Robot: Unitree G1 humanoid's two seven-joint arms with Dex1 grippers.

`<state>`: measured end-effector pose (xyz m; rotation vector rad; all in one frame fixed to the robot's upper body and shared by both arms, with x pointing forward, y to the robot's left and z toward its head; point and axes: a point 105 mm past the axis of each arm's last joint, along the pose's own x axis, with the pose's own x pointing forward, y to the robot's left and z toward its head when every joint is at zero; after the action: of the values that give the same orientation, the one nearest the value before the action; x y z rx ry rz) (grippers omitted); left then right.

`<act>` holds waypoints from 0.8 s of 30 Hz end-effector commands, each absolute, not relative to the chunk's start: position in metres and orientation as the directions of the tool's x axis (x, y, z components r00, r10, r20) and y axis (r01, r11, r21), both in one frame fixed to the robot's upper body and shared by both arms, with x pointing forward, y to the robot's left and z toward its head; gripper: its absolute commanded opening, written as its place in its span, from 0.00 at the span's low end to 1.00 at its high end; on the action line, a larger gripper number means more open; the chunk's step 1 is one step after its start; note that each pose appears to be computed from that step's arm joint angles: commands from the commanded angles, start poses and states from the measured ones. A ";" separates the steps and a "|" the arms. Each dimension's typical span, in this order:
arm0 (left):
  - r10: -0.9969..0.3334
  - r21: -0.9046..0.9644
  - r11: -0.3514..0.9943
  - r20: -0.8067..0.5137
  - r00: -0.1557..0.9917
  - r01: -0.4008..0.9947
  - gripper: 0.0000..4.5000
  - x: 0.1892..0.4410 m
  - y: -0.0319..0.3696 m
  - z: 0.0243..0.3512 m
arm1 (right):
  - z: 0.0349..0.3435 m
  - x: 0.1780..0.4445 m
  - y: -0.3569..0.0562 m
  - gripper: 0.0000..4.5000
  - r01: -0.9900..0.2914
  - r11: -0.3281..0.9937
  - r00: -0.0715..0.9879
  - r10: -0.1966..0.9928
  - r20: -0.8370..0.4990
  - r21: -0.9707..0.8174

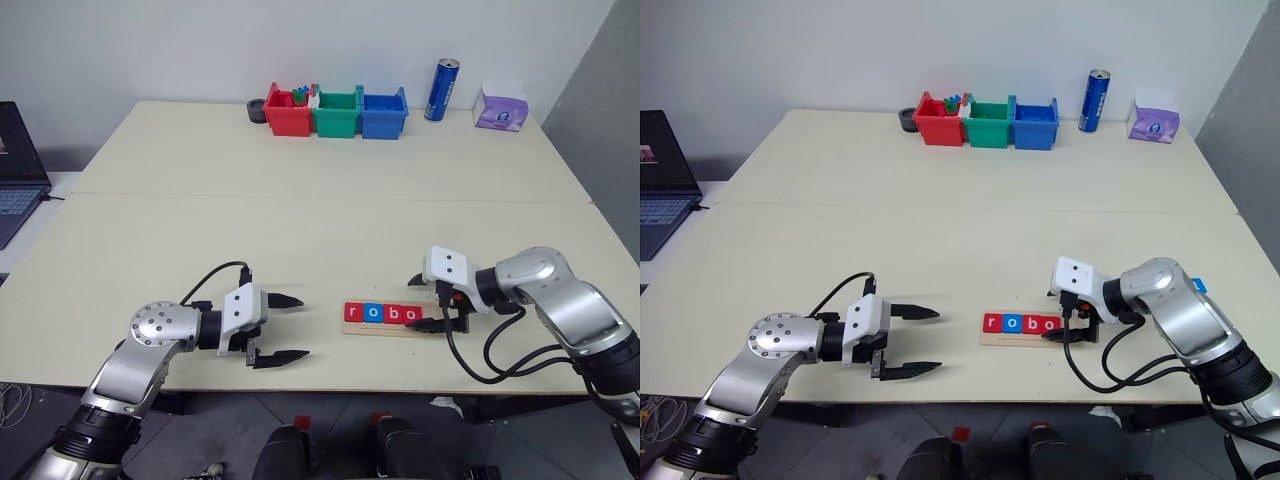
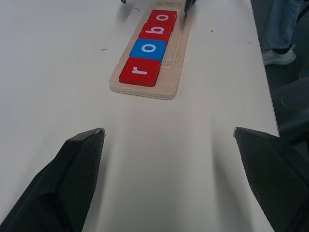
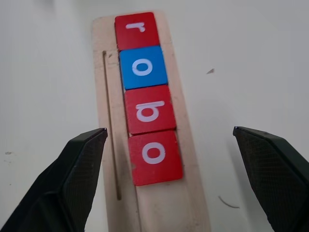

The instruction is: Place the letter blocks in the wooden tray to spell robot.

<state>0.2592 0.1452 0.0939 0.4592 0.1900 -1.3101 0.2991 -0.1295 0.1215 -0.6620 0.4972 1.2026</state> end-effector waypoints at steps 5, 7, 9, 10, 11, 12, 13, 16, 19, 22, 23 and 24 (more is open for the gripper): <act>-0.892 0.253 0.171 -0.371 0.259 0.952 1.00 0.259 0.142 0.102 | 0.140 0.297 -0.143 0.99 -0.931 0.284 0.365 0.693 -0.622 -0.230; -0.892 0.252 0.172 -0.370 0.259 0.952 1.00 0.258 0.142 0.101 | 0.147 0.301 -0.149 0.99 -0.904 0.350 0.427 0.695 -0.578 -0.246; -0.893 0.248 0.172 -0.368 0.257 0.953 1.00 0.257 0.141 0.101 | 0.156 0.308 -0.158 0.99 -0.849 0.455 0.527 0.679 -0.512 -0.271; -0.895 0.245 0.174 -0.366 0.257 0.954 1.00 0.257 0.141 0.101 | 0.159 0.310 -0.164 0.99 -0.816 0.510 0.574 0.664 -0.479 -0.272; -0.896 0.242 0.176 -0.363 0.257 0.954 1.00 0.256 0.141 0.101 | 0.161 0.311 -0.170 0.99 -0.789 0.554 0.609 0.648 -0.456 -0.267; -0.897 0.238 0.178 -0.360 0.257 0.955 1.00 0.256 0.141 0.101 | 0.162 0.312 -0.178 0.99 -0.744 0.615 0.661 0.619 -0.425 -0.261; -0.897 0.236 0.179 -0.359 0.256 0.955 1.00 0.255 0.141 0.100 | 0.161 0.312 -0.187 0.99 -0.694 0.672 0.710 0.581 -0.398 -0.258; -0.901 0.228 0.179 -0.353 0.253 0.957 1.00 0.254 0.140 0.101 | 0.161 0.320 -0.226 0.99 -0.418 0.866 0.898 0.347 -0.270 -0.276; -0.905 0.222 0.176 -0.348 0.247 0.959 1.00 0.254 0.138 0.102 | 0.159 0.323 -0.280 0.99 -0.002 0.971 0.991 -0.030 -0.130 -0.240; -0.908 0.219 0.166 -0.346 0.236 0.961 1.00 0.254 0.135 0.101 | 0.151 0.313 -0.306 0.99 0.201 0.957 0.972 -0.221 -0.079 -0.208; -0.909 0.218 0.161 -0.346 0.231 0.963 1.00 0.254 0.134 0.101 | 0.149 0.311 -0.311 0.99 0.237 0.949 0.963 -0.257 -0.074 -0.208; -0.910 0.218 0.156 -0.347 0.226 0.963 1.00 0.254 0.133 0.101 | 0.145 0.309 -0.314 0.99 0.265 0.942 0.956 -0.285 -0.075 -0.205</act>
<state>0.2543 0.1394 0.0916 0.4183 0.1893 -1.3262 0.3133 -0.3038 0.1320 -0.1724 0.1652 -0.2073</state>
